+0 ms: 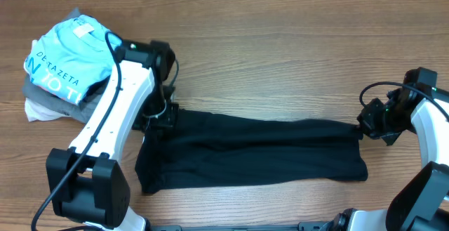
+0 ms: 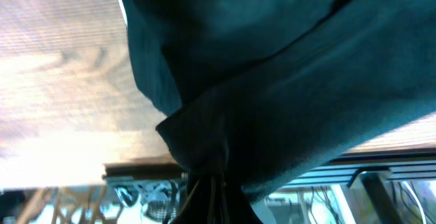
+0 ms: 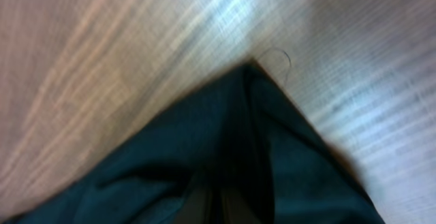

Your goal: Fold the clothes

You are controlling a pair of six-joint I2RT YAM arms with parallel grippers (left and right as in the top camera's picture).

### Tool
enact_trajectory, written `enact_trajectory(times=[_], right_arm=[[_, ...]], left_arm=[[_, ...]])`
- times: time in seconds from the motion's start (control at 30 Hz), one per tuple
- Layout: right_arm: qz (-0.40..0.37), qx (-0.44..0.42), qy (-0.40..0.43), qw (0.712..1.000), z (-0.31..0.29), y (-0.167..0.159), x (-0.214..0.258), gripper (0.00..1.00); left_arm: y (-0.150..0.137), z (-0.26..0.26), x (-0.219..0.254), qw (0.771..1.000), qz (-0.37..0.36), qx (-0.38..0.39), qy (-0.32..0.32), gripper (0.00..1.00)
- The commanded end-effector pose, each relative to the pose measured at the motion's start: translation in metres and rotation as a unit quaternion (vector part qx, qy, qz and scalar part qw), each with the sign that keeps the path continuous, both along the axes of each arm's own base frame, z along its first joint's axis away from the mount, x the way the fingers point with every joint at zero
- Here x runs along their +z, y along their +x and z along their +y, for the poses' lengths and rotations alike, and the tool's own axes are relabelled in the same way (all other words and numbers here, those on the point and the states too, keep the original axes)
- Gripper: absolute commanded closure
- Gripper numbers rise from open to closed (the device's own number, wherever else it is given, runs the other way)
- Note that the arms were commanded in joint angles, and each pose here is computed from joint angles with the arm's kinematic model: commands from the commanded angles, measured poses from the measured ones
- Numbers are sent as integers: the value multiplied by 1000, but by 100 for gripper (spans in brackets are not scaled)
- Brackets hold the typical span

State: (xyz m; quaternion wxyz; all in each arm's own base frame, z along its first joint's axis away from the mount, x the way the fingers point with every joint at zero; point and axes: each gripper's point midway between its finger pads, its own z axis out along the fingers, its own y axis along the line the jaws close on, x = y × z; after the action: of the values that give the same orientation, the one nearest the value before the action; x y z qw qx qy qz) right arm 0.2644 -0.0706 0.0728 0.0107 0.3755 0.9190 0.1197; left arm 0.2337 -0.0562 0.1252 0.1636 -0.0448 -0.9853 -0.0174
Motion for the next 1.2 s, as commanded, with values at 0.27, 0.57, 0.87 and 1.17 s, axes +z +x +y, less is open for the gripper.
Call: enact_trajectory(times=[0.27,0.57,0.87,1.17], right_arm=[[53,5,-56,997,-16,-27,4,96],[51,3,-54,997,-16,-26,4,49],[28,-30,-65,997,-32,-17,3,28],[32,-35,-2,999,-19,-37,-37,20]], left_arm=[[-34,20,-24,998,49,17,46,96],[-32,21,-23,998,38,16,48,52],[-14,18,-30,999,1,24,35,38],[21,8,-30,995,-60,69,-29,38]])
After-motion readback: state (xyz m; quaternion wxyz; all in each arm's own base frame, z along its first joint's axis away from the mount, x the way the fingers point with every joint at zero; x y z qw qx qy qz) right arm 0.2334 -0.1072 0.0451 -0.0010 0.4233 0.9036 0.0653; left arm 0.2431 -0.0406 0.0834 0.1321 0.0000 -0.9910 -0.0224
